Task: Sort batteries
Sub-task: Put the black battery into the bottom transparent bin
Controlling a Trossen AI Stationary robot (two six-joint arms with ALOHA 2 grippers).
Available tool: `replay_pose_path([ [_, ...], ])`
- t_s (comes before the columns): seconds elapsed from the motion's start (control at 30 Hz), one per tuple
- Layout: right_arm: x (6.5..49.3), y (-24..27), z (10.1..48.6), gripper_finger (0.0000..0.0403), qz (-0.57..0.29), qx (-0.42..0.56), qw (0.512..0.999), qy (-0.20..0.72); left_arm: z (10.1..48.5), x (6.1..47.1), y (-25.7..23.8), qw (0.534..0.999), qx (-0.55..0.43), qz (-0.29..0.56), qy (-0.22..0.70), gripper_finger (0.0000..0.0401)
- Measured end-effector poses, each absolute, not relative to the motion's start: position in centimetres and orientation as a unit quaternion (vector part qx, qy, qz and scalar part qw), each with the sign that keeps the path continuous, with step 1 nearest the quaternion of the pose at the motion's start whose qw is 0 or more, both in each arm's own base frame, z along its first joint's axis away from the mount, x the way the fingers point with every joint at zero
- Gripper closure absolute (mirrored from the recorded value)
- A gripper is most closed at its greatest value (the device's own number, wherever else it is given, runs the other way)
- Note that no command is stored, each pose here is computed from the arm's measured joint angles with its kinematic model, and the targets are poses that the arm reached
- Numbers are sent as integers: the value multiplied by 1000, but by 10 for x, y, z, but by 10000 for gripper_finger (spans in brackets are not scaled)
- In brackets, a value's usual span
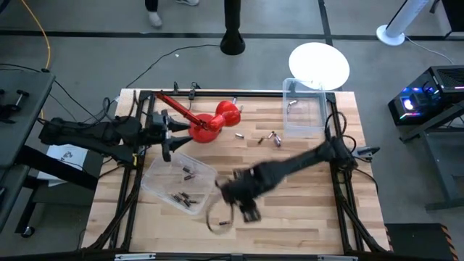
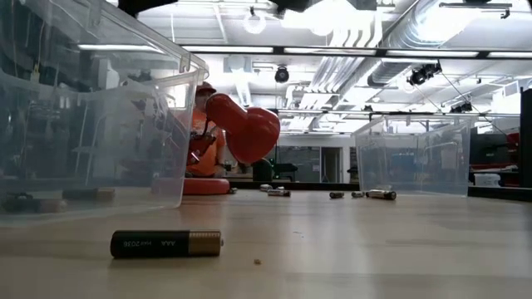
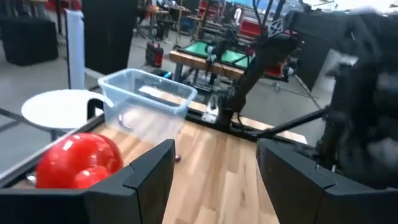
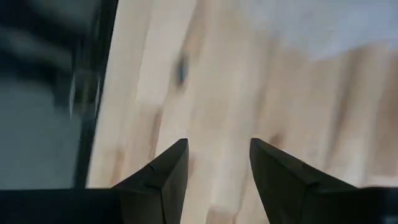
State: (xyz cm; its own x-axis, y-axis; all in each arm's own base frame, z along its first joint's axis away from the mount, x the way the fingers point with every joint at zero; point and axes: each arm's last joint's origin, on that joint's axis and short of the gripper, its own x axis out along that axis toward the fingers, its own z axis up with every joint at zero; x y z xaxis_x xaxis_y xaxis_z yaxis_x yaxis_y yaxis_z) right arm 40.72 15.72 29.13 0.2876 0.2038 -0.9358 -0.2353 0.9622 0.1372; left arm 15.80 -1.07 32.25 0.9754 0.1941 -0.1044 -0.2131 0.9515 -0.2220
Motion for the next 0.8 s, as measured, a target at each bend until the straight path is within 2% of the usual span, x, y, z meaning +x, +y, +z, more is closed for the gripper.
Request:
replay_pose_path([
  [0.13, 392, 191, 241, 238, 188, -65, 771, 605, 317, 166, -16, 987, -112, 96, 61, 181],
  [0.27, 395, 207, 201, 238, 216, -48, 804, 552, 312, 173, -18, 986, -110, 97, 75, 181],
  [0.4, 409, 205, 186, 238, 185, -18, 861, 474, 309, 176, -18, 981, -127, 122, 79, 181],
  [0.5, 418, 202, 182, 237, 173, -2, 886, 430, 308, 178, -17, 979, -124, 143, 79, 181],
  [0.8, 422, 220, 148, 238, 156, -11, 884, 442, 307, 178, -16, 978, -121, 152, 80, 181],
])
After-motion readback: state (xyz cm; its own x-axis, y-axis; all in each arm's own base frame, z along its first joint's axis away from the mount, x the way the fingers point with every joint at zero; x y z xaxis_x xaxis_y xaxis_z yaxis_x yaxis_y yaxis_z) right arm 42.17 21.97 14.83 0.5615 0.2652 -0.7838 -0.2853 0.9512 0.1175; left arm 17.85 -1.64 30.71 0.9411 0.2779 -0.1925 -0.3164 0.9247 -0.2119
